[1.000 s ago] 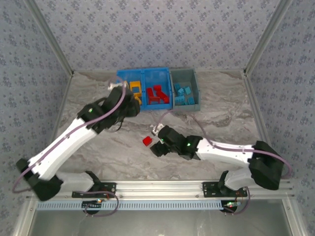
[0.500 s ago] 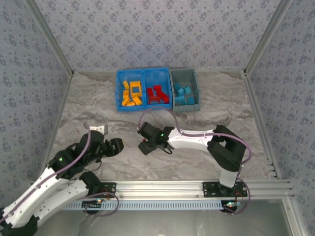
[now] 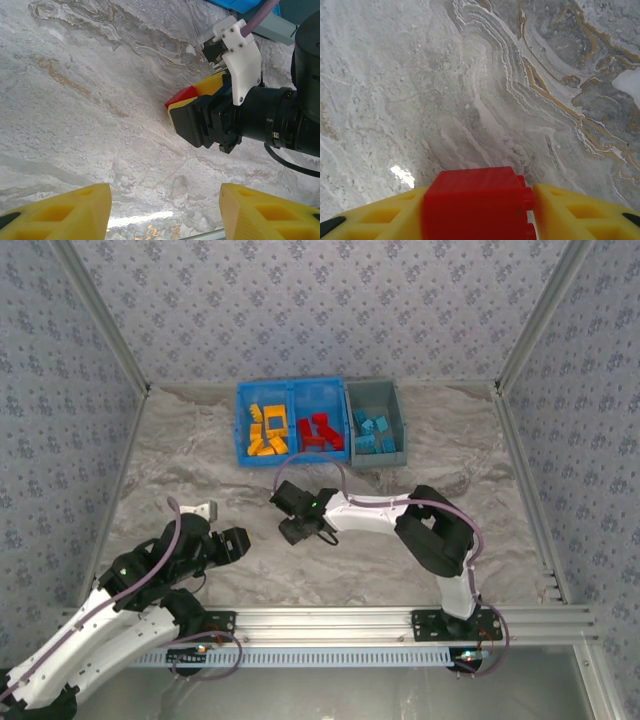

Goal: Sort the legos into containers by color

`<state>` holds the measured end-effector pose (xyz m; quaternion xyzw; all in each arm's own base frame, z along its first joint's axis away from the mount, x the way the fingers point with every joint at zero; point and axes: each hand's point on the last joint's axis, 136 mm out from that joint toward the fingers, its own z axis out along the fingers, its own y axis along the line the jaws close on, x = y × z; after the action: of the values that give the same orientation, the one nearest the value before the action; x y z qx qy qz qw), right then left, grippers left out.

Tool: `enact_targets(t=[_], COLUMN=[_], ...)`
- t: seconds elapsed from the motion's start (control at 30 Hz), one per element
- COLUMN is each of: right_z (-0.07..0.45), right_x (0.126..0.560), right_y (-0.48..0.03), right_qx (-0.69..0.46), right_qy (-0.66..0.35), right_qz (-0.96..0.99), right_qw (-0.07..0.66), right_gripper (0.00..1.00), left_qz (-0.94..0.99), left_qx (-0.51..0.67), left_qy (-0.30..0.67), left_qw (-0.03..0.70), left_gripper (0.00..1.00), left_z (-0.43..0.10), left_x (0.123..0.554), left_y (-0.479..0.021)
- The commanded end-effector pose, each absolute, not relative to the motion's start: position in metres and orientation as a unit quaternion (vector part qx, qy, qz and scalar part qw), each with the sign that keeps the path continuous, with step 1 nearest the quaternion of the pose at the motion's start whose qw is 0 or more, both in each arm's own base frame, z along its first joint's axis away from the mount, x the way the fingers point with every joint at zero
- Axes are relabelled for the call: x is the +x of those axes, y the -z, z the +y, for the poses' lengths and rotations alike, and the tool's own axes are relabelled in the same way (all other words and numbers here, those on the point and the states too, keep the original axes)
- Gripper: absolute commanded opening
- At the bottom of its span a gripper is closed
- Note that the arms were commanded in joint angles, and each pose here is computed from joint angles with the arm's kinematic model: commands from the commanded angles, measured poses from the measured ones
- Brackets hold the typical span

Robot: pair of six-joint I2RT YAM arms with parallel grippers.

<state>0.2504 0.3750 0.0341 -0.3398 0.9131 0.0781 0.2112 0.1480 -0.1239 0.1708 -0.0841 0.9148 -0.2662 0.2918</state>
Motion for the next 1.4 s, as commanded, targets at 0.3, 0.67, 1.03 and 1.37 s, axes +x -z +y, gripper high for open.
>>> enact_targets(t=[0.3, 0.67, 1.03, 1.37], right_z=[0.375, 0.334, 0.304, 0.303], right_x=[0.254, 0.343, 0.488, 0.559], right_y=[-0.045, -0.145, -0.153, -0.133], right_qx=[-0.336, -0.285, -0.232, -0.234], right_qy=[-0.079, -0.041, 0.045, 0.091], right_qz=[0.915, 0.906, 0.905, 0.890], right_qw=[0.210, 0.311, 0.355, 0.380], right_gripper=[0.38, 0.35, 0.34, 0.35], left_qz=[0.908, 0.892, 0.875, 0.881], left_qx=[-0.081, -0.031, -0.053, -0.042], left_qy=[0.292, 0.304, 0.309, 0.304], left_qw=[0.291, 0.333, 0.368, 0.361], left_gripper=[0.59, 0.59, 0.57, 0.56], left_z=[-0.136, -0.187, -0.224, -0.242], left_x=[0.153, 0.202, 0.296, 0.329], left_y=[-0.180, -0.238, -0.265, -0.256])
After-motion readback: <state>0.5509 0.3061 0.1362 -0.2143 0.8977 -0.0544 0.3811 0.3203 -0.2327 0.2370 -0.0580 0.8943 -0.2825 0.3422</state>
